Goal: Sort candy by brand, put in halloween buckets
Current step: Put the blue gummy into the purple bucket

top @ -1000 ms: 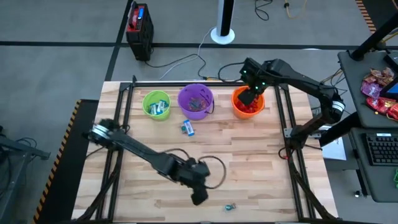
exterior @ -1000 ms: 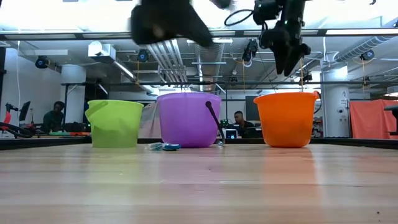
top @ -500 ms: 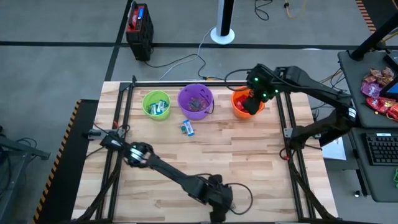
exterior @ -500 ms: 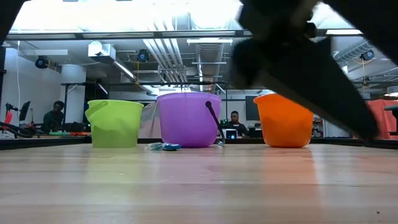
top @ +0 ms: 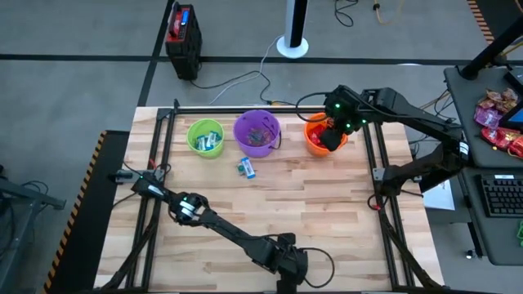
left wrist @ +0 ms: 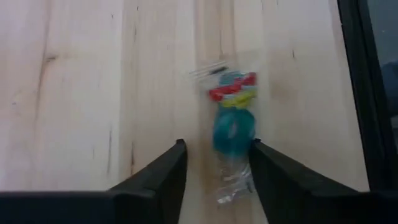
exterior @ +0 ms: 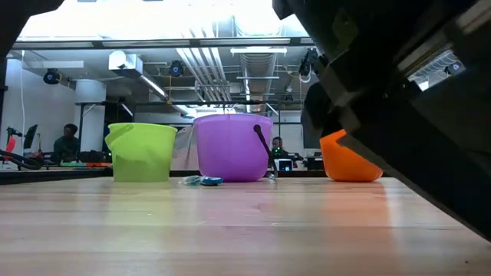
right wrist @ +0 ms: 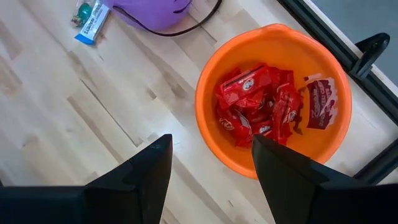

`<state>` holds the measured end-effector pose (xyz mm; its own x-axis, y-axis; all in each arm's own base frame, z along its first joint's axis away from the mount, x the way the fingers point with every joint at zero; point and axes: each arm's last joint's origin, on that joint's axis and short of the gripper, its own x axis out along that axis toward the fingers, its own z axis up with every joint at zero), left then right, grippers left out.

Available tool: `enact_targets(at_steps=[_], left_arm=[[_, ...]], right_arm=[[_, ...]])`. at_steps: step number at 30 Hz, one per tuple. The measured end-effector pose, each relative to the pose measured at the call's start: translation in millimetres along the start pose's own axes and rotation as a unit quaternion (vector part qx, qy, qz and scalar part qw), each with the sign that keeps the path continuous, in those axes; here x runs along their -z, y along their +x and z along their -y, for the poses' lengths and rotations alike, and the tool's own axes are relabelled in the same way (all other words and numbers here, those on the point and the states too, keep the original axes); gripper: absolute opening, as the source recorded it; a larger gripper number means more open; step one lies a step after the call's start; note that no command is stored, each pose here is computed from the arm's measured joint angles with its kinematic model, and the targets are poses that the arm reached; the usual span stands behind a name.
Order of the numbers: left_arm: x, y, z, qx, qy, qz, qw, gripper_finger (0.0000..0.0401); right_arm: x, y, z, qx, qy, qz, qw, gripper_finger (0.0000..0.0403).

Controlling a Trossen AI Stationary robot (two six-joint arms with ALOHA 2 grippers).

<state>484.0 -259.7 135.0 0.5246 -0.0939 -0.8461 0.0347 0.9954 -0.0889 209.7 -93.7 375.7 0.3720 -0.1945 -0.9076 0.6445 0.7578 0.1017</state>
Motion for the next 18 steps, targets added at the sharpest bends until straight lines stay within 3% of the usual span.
enact_targets(at_steps=[4,8,13,18], left_arm=[[2.8,1.8,-1.2,-0.007,0.011,-0.006,1.0,0.0102],[4.7,0.6,-3.3,-0.013,0.019,-0.021,1.0,0.0019],[5.9,-21.9,-7.8,-0.04,0.029,-0.062,0.997,0.0004],[-0.2,-81.7,-22.8,-0.127,0.04,-0.093,0.987,0.0001]], right_arm=[[0.8,0.0,0.2,0.001,0.0,-0.003,1.0,0.0212],[1.1,-0.1,0.3,0.002,0.0,-0.005,1.0,0.0212],[4.7,-1.6,-3.0,-0.004,-0.013,-0.003,1.0,0.0212],[18.7,-5.5,-11.7,-0.027,-0.014,0.022,0.999,0.0212]])
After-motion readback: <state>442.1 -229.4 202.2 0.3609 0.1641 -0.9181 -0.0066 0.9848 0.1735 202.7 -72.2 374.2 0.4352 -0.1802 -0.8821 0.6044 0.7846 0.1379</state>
